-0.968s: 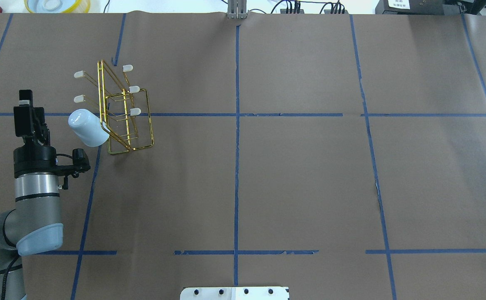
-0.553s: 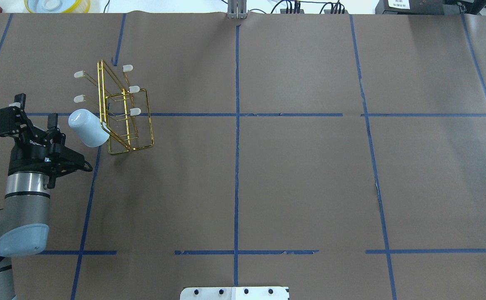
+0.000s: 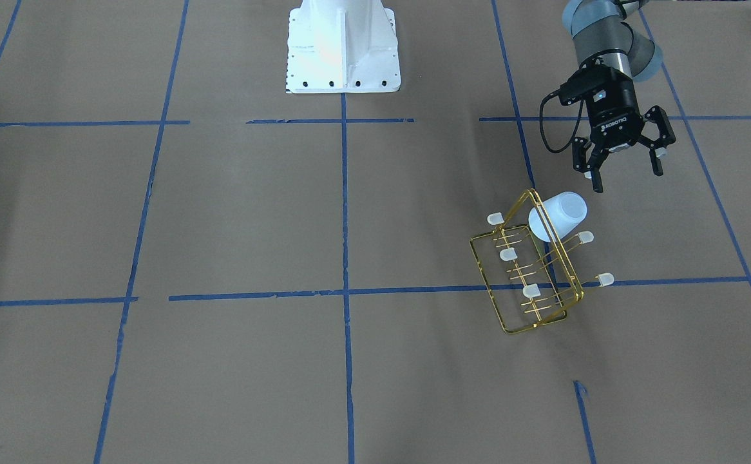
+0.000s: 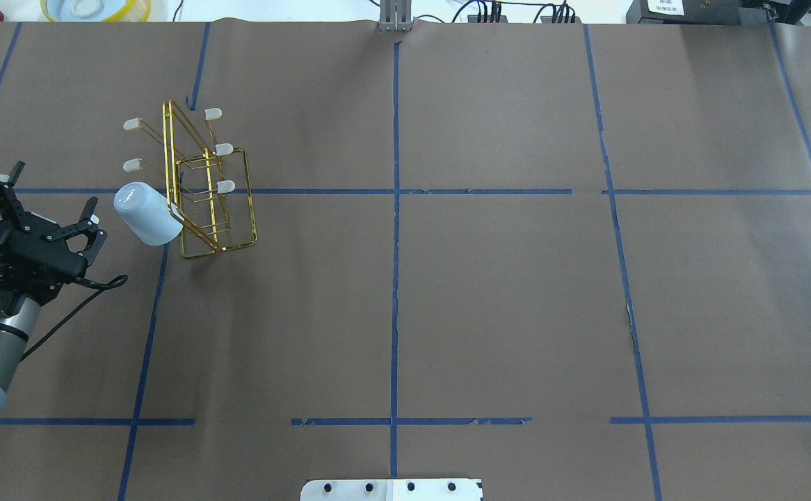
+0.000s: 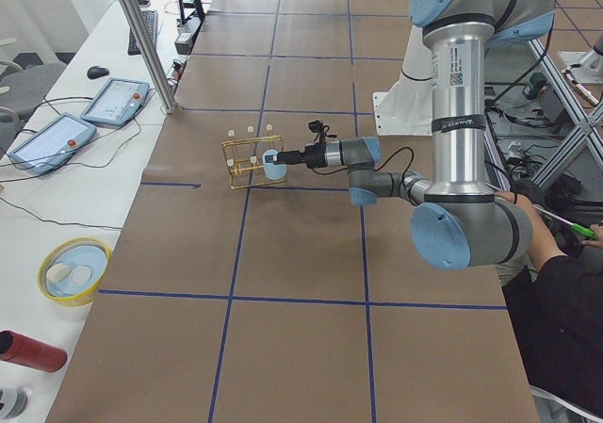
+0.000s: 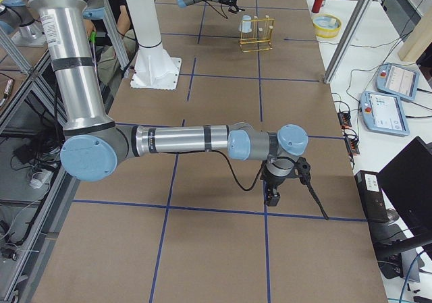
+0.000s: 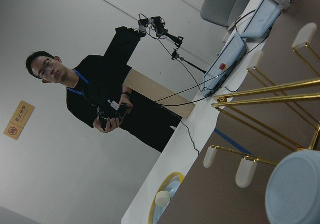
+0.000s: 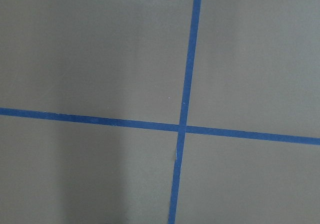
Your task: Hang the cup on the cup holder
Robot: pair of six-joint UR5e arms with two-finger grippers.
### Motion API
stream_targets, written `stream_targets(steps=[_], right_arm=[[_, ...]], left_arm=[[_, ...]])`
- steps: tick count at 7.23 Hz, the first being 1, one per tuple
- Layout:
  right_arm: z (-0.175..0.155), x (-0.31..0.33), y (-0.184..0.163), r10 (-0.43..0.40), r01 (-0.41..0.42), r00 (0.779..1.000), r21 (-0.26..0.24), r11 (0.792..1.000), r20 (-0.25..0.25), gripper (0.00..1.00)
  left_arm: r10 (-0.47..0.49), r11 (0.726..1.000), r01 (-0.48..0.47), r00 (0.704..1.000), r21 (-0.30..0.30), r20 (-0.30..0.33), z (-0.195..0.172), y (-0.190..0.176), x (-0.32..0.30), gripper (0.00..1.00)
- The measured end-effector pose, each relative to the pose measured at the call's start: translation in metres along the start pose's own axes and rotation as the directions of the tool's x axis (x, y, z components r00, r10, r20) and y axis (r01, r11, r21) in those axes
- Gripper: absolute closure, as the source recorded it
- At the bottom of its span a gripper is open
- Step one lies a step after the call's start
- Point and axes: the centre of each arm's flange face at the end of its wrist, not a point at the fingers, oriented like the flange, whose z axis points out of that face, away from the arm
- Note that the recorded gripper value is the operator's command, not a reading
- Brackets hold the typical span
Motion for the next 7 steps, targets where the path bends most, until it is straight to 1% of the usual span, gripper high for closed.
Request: stream_targets(steps=[1,2,3,4,5,6,7], right_arm=[[0.000,0.000,0.000,0.000,0.000,1.000,0.000,1.000,0.000,0.00],[0.000,0.000,0.000,0.000,0.000,1.000,0.000,1.000,0.000,0.00],[0.000,0.000,0.000,0.000,0.000,1.000,0.000,1.000,0.000,0.00],[0.000,0.000,0.000,0.000,0.000,1.000,0.000,1.000,0.000,0.00],[0.000,0.000,0.000,0.000,0.000,1.000,0.000,1.000,0.000,0.00],[0.000,0.000,0.000,0.000,0.000,1.000,0.000,1.000,0.000,0.00],[0.000,0.000,0.000,-0.001,0.001,1.000,0.000,1.000,0.000,0.00]], left_arm=[[-0.114,0.993,0.115,0.992,0.008,-0.053,-0.003,0.002,-0.003,0.00],[-0.242,0.970,0.243,0.962,0.000,-0.126,-0.006,0.003,-0.001,0.00],[-0.371,0.927,0.374,0.900,-0.031,-0.231,-0.011,0.000,0.003,0.00],[-0.464,0.882,0.464,0.821,-0.084,-0.334,-0.013,-0.004,0.005,0.00],[-0.506,0.857,0.497,0.759,-0.139,-0.410,-0.009,-0.006,0.000,0.00],[-0.518,0.850,0.493,0.713,-0.186,-0.473,0.001,-0.006,-0.013,0.00],[-0.516,0.852,0.473,0.679,-0.226,-0.523,0.012,-0.006,-0.034,0.00]])
